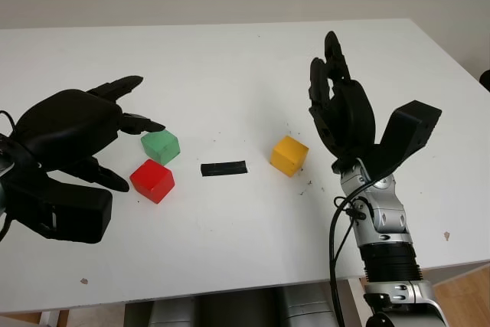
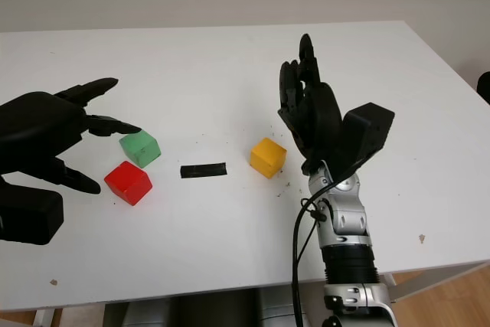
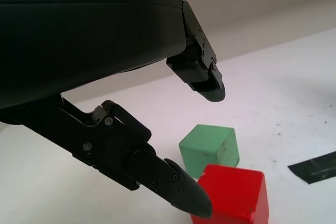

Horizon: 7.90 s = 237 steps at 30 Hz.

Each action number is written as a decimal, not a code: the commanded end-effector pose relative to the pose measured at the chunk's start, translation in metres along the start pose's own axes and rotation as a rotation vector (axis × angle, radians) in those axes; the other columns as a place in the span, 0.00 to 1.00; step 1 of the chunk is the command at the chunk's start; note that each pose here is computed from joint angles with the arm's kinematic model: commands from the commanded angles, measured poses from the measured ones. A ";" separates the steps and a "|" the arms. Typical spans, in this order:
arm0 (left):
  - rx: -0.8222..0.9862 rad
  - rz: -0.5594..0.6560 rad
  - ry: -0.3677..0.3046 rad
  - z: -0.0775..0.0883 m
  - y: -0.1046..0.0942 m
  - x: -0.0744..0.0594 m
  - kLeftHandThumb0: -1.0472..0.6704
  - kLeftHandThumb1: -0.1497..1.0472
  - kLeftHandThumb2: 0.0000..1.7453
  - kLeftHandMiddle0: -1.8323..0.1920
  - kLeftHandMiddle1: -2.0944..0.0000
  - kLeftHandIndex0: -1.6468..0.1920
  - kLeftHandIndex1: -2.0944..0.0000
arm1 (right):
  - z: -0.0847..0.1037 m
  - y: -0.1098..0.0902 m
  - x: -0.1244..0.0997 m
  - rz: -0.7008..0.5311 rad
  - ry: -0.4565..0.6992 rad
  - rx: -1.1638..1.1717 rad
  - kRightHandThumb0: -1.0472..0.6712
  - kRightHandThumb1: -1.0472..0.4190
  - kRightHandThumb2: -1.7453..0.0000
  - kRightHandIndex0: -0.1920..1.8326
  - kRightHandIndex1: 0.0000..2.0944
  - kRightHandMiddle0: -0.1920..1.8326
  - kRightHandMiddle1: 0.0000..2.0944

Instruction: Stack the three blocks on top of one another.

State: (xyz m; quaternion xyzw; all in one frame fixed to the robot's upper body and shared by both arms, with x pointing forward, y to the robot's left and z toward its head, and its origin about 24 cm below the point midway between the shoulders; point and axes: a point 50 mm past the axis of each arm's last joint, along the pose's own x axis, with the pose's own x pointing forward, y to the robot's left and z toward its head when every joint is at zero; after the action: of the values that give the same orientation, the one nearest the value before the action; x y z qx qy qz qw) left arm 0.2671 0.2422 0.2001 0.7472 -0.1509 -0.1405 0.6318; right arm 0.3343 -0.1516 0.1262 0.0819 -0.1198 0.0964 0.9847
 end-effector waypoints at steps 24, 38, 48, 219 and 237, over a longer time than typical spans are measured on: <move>-0.094 -0.114 -0.039 0.006 -0.011 -0.002 0.20 0.78 0.03 0.98 0.98 0.51 0.96 | 0.008 -0.001 0.003 0.010 -0.018 -0.019 0.25 0.00 0.65 0.00 0.00 0.00 0.01; 0.094 -0.076 0.005 0.008 -0.021 0.001 0.19 0.78 0.03 0.97 0.98 0.50 0.96 | 0.009 0.000 0.001 0.005 -0.017 -0.011 0.26 0.00 0.65 0.00 0.00 0.00 0.00; 0.082 -0.103 -0.010 0.015 -0.026 0.003 0.19 0.79 0.03 0.98 0.98 0.49 0.96 | 0.008 0.000 0.000 0.003 -0.021 -0.011 0.25 0.00 0.65 0.00 0.00 0.00 0.00; -0.631 -0.050 -0.308 0.017 0.036 0.083 0.08 0.99 0.16 0.99 0.99 0.87 0.97 | 0.012 -0.002 -0.003 -0.003 -0.017 -0.049 0.24 0.00 0.67 0.00 0.00 0.00 0.02; -1.367 0.510 0.028 0.003 -0.049 0.053 0.14 1.00 0.32 0.97 0.98 0.97 0.98 | 0.050 -0.049 0.015 0.054 0.020 -0.345 0.26 0.04 0.96 0.09 0.05 0.12 0.05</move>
State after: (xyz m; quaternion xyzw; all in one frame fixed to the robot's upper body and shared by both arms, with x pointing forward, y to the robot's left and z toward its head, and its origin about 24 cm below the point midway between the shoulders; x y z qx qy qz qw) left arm 0.3185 0.2243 0.1537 0.1388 -0.1873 -0.0520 0.9711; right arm 0.3452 -0.2046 0.1584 -0.0764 -0.1081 0.0987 0.9863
